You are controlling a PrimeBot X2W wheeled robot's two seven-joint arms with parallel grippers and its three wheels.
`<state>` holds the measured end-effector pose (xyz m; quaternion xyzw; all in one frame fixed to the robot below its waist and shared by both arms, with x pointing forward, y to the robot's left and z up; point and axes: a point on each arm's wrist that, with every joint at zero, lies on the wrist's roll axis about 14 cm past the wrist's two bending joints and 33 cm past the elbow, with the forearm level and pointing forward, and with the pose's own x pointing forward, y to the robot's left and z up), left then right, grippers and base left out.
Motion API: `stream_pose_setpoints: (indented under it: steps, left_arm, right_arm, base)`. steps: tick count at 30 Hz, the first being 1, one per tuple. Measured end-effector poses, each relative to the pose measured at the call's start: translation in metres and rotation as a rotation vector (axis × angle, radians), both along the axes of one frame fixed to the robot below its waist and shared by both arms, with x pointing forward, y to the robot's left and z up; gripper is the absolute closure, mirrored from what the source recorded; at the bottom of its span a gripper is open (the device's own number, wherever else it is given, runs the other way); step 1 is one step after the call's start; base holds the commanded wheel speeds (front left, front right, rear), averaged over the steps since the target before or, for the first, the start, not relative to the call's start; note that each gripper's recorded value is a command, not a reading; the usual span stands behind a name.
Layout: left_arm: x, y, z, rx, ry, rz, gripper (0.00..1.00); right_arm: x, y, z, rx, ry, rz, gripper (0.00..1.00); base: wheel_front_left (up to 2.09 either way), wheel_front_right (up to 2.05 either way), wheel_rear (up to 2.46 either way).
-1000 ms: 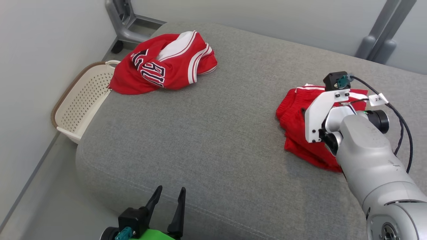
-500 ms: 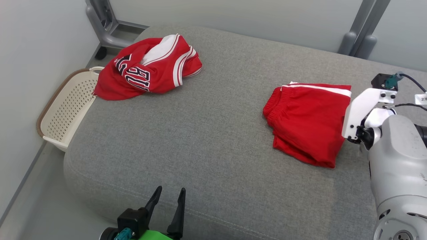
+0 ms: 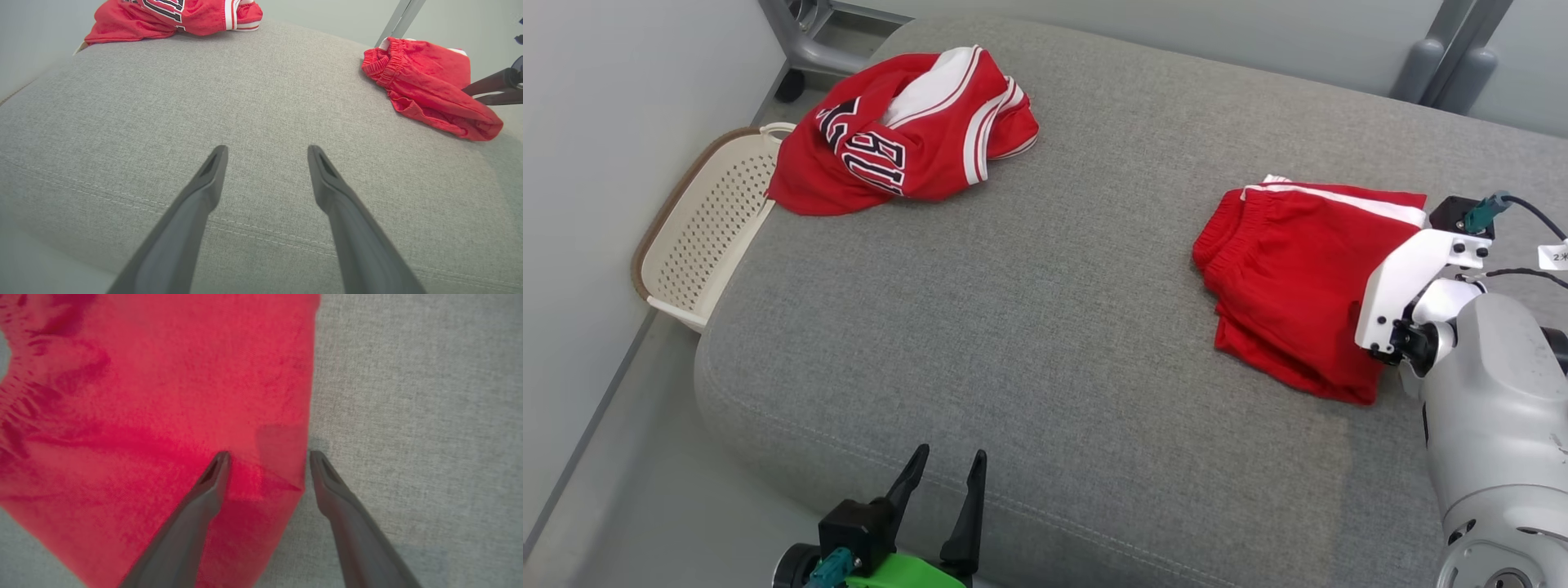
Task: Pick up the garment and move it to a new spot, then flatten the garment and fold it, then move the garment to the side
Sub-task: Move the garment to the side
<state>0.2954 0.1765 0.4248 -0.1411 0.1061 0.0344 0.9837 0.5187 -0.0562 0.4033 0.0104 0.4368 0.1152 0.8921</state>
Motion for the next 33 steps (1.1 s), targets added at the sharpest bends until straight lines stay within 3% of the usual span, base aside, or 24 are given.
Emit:
stream_pose_setpoints:
  steps: [4, 5, 7, 8, 9, 13, 24, 33]
  left_arm:
    - [-0.001, 0.002, -0.002, 0.001, 0.008, 0.009, 0.00]
    - [-0.002, 0.003, -0.003, 0.002, 0.014, 0.013, 0.00]
    - [-0.001, 0.004, -0.003, 0.004, 0.014, 0.017, 0.00]
    - [0.000, 0.005, -0.003, 0.005, 0.014, 0.017, 0.00]
    - [-0.001, 0.006, -0.004, 0.005, 0.016, 0.019, 0.00]
    - [-0.002, 0.007, -0.006, 0.005, 0.023, 0.026, 0.00]
    - [0.003, 0.001, -0.006, 0.005, 0.020, 0.002, 0.00]
    - [0.015, -0.010, 0.001, 0.009, -0.010, -0.058, 0.00]
  right_arm:
    - [0.000, 0.004, -0.007, 0.009, 0.018, 0.001, 0.00]
    - [0.000, 0.005, -0.010, 0.011, 0.026, -0.003, 0.47]
    - [0.000, 0.005, -0.013, 0.012, 0.034, -0.007, 0.71]
    - [0.000, 0.005, -0.015, 0.013, 0.037, -0.011, 0.80]
    - [0.001, 0.004, -0.016, 0.013, 0.040, -0.014, 0.80]
    - [0.001, 0.002, -0.019, 0.009, 0.048, -0.023, 0.99]
    - [-0.001, -0.008, -0.017, -0.032, 0.027, -0.015, 1.00]
    - [-0.016, -0.050, -0.011, -0.118, 0.021, -0.048, 1.00]
  base:
    - [0.00, 0.00, 0.00]
    - [0.00, 0.00, 0.00]
    - [0.00, 0.00, 0.00]
    - [0.00, 0.00, 0.00]
    - [0.00, 0.00, 0.00]
    - [0.00, 0.00, 0.00]
    - [0.00, 0.00, 0.00]
    - [0.00, 0.00, 0.00]
